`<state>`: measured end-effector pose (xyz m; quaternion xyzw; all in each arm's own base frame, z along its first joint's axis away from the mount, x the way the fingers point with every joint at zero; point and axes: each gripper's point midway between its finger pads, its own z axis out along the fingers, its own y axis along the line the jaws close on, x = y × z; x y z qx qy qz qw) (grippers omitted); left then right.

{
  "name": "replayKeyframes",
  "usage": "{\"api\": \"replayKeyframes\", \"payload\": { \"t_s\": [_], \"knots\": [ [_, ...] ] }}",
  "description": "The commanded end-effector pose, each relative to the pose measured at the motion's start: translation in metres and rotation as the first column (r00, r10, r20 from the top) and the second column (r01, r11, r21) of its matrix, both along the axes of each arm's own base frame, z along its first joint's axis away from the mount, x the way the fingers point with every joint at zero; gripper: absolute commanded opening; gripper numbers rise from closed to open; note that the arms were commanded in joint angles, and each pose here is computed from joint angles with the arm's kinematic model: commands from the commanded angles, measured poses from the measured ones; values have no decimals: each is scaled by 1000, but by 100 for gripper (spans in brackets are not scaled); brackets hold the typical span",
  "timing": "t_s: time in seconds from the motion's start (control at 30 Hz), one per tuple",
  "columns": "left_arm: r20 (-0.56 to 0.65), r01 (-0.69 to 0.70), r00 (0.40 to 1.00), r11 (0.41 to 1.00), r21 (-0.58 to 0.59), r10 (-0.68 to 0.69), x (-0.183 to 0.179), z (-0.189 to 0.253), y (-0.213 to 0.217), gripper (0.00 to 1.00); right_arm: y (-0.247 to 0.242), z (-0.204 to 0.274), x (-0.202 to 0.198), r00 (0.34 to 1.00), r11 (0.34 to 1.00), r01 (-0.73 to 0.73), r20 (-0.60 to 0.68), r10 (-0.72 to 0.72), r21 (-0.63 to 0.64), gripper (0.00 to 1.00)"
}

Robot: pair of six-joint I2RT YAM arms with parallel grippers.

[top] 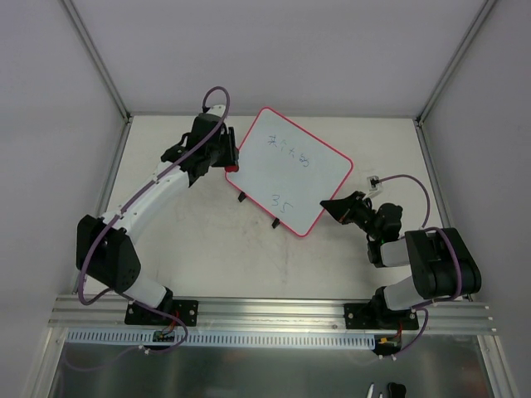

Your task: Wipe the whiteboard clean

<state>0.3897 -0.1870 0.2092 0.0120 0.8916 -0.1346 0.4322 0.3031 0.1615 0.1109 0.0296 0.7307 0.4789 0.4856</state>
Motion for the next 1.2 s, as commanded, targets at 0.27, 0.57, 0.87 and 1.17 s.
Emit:
{"api": "replayKeyframes", "payload": {
  "t_s": [0.27,0.57,0.87,1.17],
  "knots": [
    [140,145,980,989,-13,-142,60,27,-48,17,1,53,13,959,1000,3,282,0,-11,0],
    [215,151,966,989,-8,-145,104,28,-65,20,2,54,13,958,1000,-3,285,6,-10,0],
    [217,167,964,986,-29,-157,132,16,-84,19,6,54,13,957,1000,-16,288,19,-14,0],
    [226,217,954,973,-77,-195,135,4,-99,19,6,55,12,956,1000,-17,291,21,-14,0]
  ]
}}
